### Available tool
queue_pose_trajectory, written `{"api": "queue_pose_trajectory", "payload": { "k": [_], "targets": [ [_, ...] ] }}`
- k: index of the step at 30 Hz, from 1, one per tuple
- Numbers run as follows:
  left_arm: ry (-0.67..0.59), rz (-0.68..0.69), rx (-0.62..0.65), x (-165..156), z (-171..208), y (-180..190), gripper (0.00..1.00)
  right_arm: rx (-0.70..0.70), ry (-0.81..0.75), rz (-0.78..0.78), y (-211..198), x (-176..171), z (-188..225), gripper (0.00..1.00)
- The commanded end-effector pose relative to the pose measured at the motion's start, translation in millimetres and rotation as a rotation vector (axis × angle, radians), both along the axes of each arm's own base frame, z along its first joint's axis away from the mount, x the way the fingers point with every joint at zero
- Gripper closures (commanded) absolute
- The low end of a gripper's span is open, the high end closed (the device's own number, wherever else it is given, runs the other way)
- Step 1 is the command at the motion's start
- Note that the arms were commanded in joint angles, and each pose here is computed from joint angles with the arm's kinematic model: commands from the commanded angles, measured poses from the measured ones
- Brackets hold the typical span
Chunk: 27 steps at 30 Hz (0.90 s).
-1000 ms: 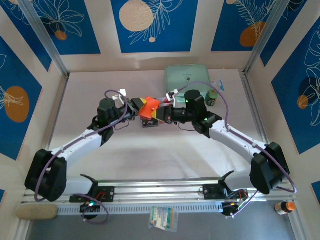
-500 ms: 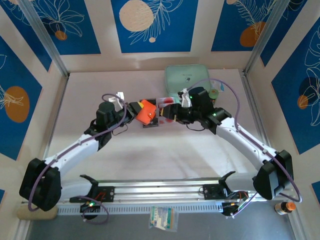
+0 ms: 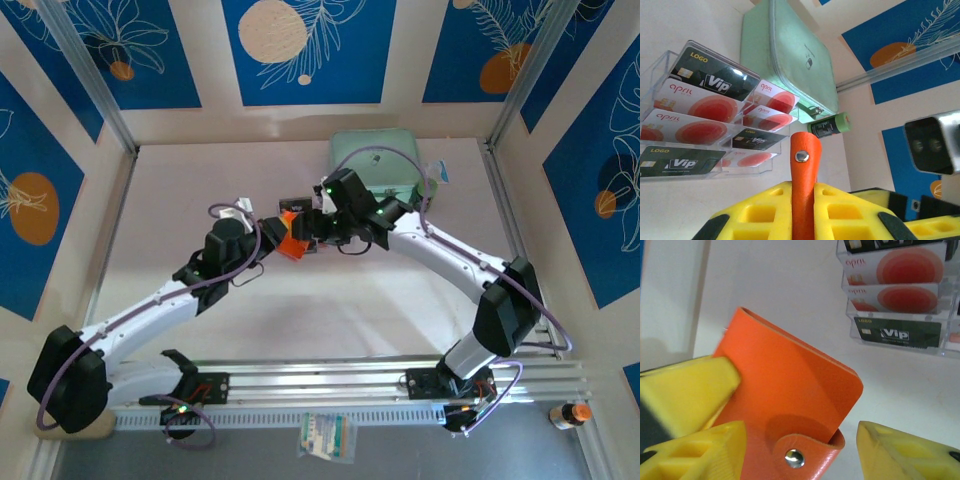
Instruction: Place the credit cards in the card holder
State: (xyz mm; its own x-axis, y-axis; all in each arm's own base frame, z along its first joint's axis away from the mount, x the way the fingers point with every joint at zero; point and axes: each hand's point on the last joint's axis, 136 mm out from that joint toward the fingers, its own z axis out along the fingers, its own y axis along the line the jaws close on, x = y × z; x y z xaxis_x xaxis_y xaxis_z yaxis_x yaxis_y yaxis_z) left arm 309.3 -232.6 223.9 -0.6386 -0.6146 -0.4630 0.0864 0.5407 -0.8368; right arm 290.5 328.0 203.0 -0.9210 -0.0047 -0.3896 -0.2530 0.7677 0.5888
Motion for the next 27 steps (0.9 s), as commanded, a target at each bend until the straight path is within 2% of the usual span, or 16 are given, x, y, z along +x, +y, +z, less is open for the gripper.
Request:
{"api": "queue_pose_trajectory", "payload": {
  "k": [1, 5, 12, 27],
  "targets": [
    [-0.027, 0.058, 0.022, -1.2, 2.6, 8.9, 1.0, -0.056, 0.011, -0.015, 0.4, 0.1, -11.1, 0.41],
    [-0.034, 0.068, 0.019, -1.5, 5.0, 8.9, 1.0, -0.094, 0.042, -0.028, -1.8, -2.7, -31.8, 0.44],
    [-0.038, 0.072, 0.021, -1.4, 6.3, 6.0, 1.0, -0.198, 0.071, -0.096, -28.3, -9.0, -64.4, 0.54],
    [-0.05, 0.059, 0.026, -4.1, 7.9, 0.3, 1.0, -0.24, 0.172, -0.152, -68.1, -39.4, -111.5, 0.59]
  ]
}}
